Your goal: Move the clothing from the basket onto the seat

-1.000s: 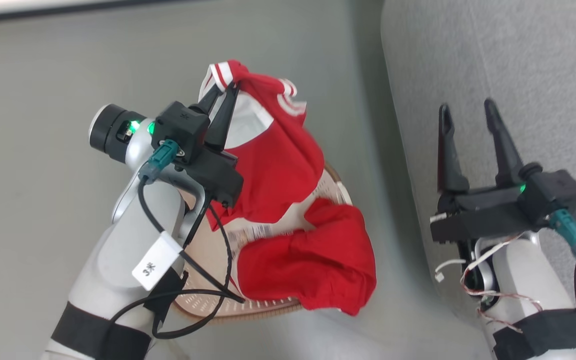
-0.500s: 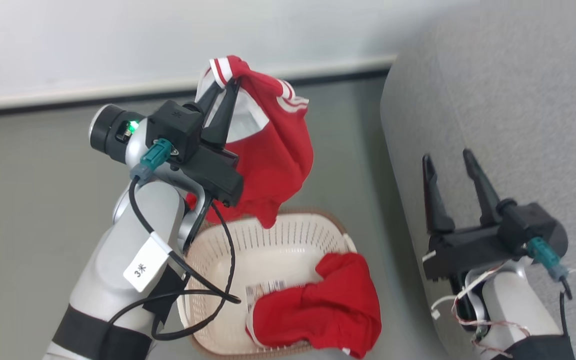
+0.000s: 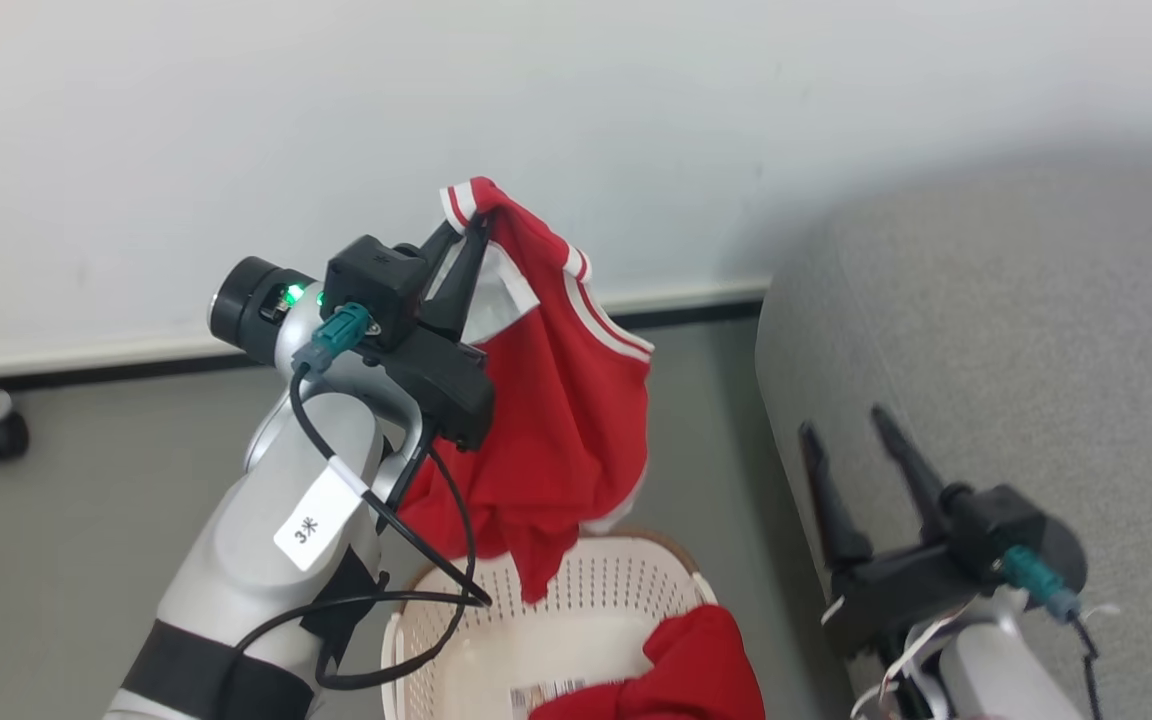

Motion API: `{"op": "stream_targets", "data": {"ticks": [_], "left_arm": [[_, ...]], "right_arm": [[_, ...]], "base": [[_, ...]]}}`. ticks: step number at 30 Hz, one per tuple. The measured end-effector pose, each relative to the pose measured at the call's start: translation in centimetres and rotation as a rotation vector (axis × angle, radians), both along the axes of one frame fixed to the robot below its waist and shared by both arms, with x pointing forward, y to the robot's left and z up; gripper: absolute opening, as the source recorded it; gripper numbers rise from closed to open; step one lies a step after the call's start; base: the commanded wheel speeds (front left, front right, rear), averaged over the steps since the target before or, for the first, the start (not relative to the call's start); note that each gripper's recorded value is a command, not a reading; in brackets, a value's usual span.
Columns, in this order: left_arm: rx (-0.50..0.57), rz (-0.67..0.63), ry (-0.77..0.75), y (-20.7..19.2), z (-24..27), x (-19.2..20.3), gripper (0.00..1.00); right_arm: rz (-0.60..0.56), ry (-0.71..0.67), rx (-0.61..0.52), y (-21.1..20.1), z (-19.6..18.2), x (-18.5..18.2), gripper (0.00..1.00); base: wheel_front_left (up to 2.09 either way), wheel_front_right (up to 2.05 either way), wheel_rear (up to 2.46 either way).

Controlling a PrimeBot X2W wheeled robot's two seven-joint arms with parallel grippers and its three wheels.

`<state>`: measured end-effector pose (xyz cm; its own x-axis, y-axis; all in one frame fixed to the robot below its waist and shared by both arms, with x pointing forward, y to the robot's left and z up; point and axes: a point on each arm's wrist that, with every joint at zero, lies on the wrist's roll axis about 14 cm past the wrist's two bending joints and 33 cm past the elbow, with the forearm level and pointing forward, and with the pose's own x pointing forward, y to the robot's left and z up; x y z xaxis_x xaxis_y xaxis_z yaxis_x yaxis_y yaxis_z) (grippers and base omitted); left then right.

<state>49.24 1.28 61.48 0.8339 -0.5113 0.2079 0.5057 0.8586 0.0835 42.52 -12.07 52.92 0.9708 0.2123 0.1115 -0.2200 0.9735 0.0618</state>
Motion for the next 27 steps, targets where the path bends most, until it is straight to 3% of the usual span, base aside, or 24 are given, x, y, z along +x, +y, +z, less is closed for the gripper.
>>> {"op": "stream_targets", "data": {"ticks": [12,27], "left_arm": [[0.02,-0.089,-0.108,-2.3,4.4,-5.2,0.0],[0.021,-0.146,-0.126,-3.9,5.4,-8.0,0.0]], "right_arm": [[0.2,-0.025,-0.056,5.8,0.9,-3.6,1.0],[0.4,-0.025,-0.19,11.6,1.1,-3.2,1.0]], "base": [[0.0,0.0,0.0],[0.0,0.0,0.0]]}}
